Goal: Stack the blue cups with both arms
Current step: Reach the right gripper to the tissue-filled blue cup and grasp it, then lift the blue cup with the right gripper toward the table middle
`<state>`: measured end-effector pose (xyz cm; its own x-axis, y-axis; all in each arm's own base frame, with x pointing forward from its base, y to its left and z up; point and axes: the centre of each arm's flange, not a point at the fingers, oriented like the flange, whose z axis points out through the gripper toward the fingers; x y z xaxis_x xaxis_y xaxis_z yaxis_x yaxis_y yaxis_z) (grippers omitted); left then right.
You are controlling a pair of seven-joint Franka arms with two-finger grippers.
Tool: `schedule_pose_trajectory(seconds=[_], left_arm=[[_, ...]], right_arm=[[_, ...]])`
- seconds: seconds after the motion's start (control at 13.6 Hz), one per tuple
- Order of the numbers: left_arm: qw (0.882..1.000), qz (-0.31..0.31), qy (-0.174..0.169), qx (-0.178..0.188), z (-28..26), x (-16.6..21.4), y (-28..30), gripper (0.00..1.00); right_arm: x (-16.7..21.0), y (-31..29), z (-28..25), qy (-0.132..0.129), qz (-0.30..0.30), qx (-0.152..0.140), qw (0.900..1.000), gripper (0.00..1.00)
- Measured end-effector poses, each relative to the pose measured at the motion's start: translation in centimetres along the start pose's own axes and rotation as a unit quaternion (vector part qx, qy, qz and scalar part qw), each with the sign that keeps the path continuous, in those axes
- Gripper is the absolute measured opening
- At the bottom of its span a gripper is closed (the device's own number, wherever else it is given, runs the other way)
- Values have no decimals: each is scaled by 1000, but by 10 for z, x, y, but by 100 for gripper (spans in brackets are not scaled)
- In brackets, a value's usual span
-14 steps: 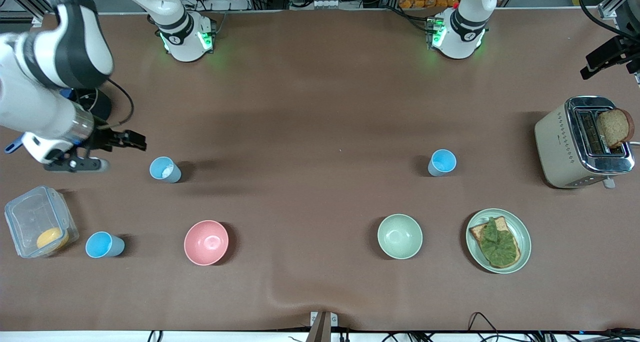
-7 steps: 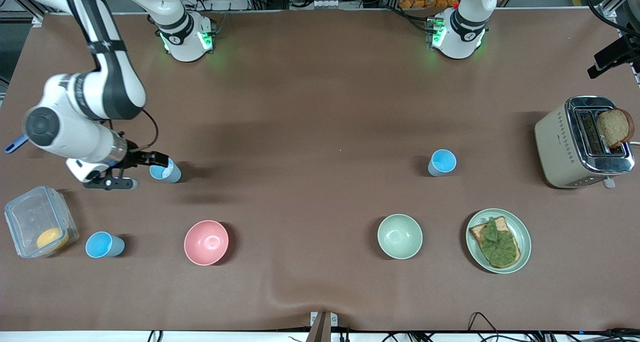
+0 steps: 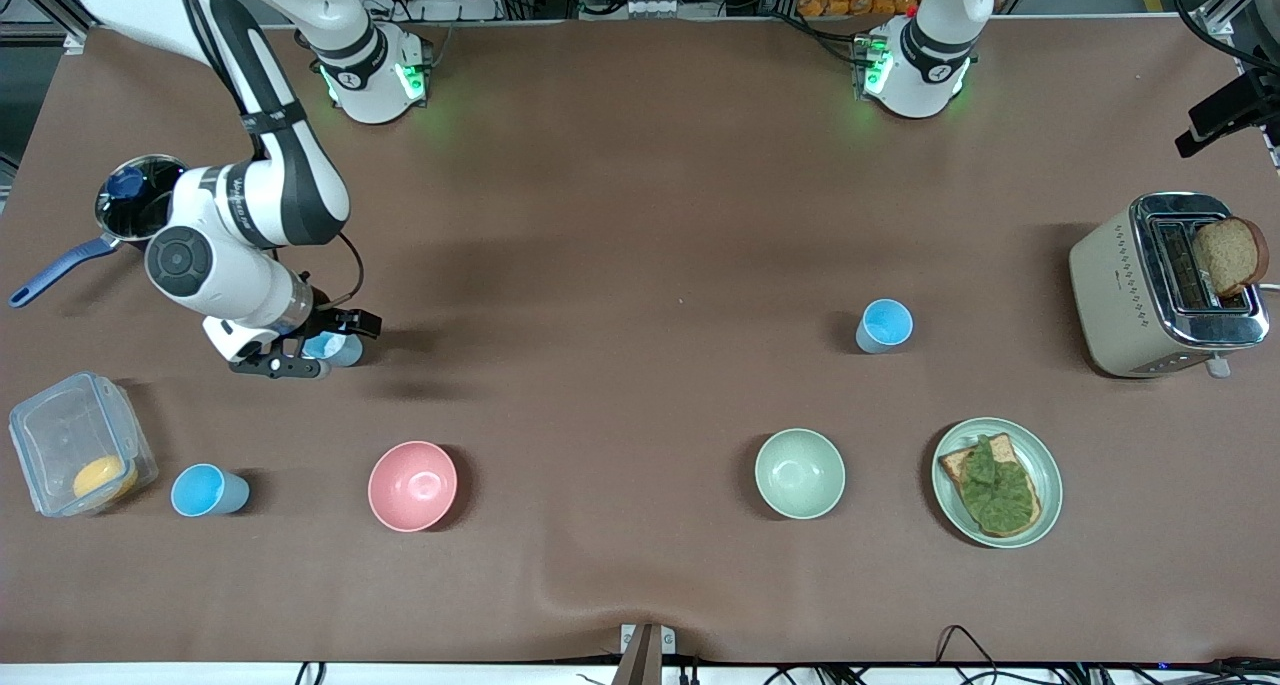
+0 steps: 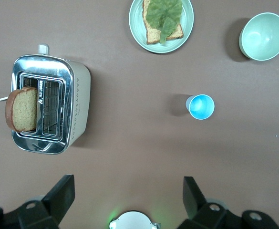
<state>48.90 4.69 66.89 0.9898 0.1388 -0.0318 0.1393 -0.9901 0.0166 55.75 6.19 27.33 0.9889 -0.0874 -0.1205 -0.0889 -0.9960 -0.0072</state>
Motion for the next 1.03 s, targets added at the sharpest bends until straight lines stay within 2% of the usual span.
schedule_pose_trajectory(seconds=[0.44, 0.51, 1.03], left_arm=[[1000, 0, 0, 0, 0, 0, 0, 100], [1000, 0, 0, 0, 0, 0, 0, 100], [1000, -3, 0, -13, 0, 0, -2, 100]], right_arm=[[1, 7, 41, 13, 6, -2, 1000, 96], [1, 7, 46, 10, 7, -3, 1000, 89], [2, 8, 42, 8, 8, -4, 1000, 9]])
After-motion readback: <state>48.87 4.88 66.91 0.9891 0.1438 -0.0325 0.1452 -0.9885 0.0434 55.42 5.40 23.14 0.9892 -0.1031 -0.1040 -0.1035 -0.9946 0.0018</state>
